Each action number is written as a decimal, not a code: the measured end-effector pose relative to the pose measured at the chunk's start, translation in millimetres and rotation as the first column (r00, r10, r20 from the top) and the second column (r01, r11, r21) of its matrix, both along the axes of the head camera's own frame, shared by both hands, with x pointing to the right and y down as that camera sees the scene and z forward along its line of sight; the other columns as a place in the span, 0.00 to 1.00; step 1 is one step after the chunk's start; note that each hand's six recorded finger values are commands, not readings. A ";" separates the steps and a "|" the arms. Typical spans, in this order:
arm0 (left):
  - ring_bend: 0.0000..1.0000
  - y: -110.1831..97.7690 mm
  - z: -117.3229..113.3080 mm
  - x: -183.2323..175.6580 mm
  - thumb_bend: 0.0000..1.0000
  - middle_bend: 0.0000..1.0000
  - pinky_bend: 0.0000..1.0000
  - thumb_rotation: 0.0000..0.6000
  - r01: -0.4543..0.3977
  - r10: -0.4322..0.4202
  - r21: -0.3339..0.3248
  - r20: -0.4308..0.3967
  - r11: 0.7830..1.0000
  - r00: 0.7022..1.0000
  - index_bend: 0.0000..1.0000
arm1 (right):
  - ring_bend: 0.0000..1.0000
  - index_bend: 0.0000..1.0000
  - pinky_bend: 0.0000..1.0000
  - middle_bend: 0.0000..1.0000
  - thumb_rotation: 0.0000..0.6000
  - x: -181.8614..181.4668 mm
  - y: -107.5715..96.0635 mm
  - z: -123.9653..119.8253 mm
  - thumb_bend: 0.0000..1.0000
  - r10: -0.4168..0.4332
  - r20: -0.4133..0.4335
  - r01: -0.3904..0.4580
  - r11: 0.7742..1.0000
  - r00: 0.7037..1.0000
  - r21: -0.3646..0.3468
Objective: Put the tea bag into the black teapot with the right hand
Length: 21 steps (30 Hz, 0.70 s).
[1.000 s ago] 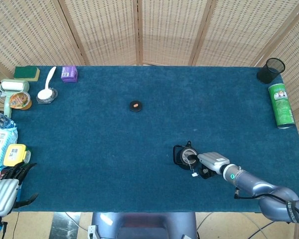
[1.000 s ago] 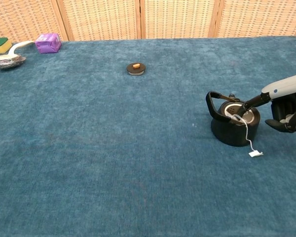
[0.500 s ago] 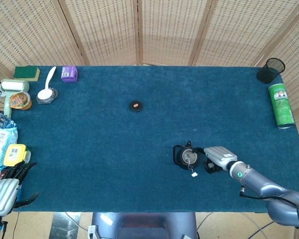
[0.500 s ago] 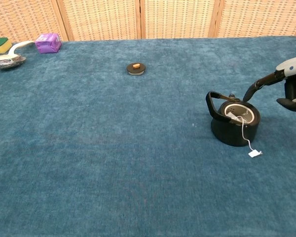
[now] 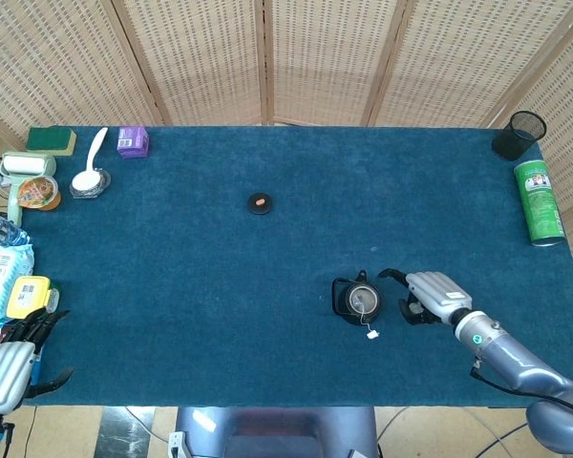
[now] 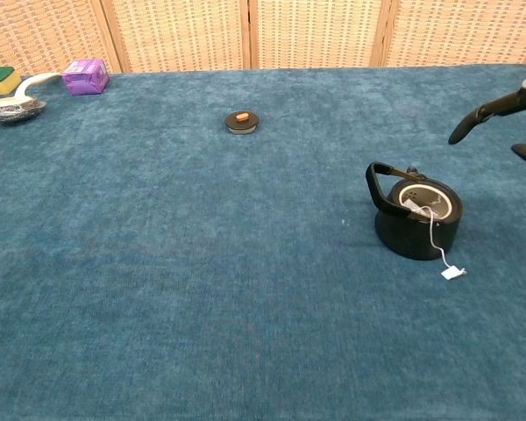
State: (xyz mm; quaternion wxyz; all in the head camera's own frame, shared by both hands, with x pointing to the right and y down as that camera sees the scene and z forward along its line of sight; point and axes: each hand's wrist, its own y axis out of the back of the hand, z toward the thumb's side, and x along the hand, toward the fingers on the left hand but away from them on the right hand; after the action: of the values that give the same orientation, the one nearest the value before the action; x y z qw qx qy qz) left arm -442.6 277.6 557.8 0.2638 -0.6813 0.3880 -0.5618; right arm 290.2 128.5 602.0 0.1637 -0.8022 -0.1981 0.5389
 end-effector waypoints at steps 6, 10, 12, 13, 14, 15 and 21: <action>0.09 -1.1 -0.2 -0.3 0.27 0.19 0.14 1.00 0.001 -0.001 0.006 0.001 1.000 1.000 0.13 | 1.00 0.13 1.00 0.90 1.00 20.7 -1.1 -10.4 0.64 0.078 0.005 -0.078 0.989 0.997 0.128; 0.09 -0.2 0.3 -1.9 0.27 0.19 0.14 1.00 0.009 -0.009 0.006 0.002 1.000 1.000 0.13 | 0.96 0.13 0.95 0.82 1.00 38.9 3.6 -17.1 0.64 0.152 0.003 -0.149 0.964 0.988 0.218; 0.09 0.2 0.6 -2.5 0.27 0.19 0.14 1.00 0.012 -0.012 0.009 0.003 1.000 1.000 0.13 | 0.91 0.13 0.91 0.77 1.00 47.4 7.8 -19.6 0.63 0.184 -0.004 -0.177 0.950 0.983 0.257; 0.09 0.4 0.7 -2.9 0.27 0.19 0.14 1.00 0.015 -0.015 0.012 0.002 1.000 1.000 0.13 | 0.89 0.13 0.90 0.75 1.00 53.0 11.0 -21.1 0.63 0.204 -0.011 -0.192 0.940 0.979 0.283; 0.09 0.5 0.9 -3.1 0.27 0.19 0.14 1.00 0.018 -0.018 0.015 0.000 1.000 1.000 0.13 | 0.87 0.13 0.88 0.73 1.00 56.9 13.7 -22.2 0.62 0.219 -0.017 -0.204 0.931 0.976 0.302; 0.09 0.7 1.0 -3.3 0.27 0.19 0.14 1.00 0.020 -0.020 0.017 -0.001 1.000 1.000 0.13 | 0.84 0.13 0.87 0.71 1.00 60.6 16.4 -23.2 0.62 0.233 -0.022 -0.214 0.923 0.972 0.320; 0.09 2.5 2.0 -5.1 0.27 0.19 0.14 1.00 0.026 -0.026 0.028 0.001 0.999 1.000 0.13 | 0.75 0.16 0.83 0.64 1.00 84.9 40.3 -31.4 0.59 0.328 -0.074 -0.267 0.861 0.942 0.432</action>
State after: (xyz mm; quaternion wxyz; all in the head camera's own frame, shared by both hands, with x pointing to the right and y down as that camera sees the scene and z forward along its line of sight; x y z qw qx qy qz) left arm -447.7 280.1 559.8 0.2661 -0.6722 0.4044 -0.5601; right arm 375.1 168.8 570.6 0.2595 -0.6671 -0.4175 0.5597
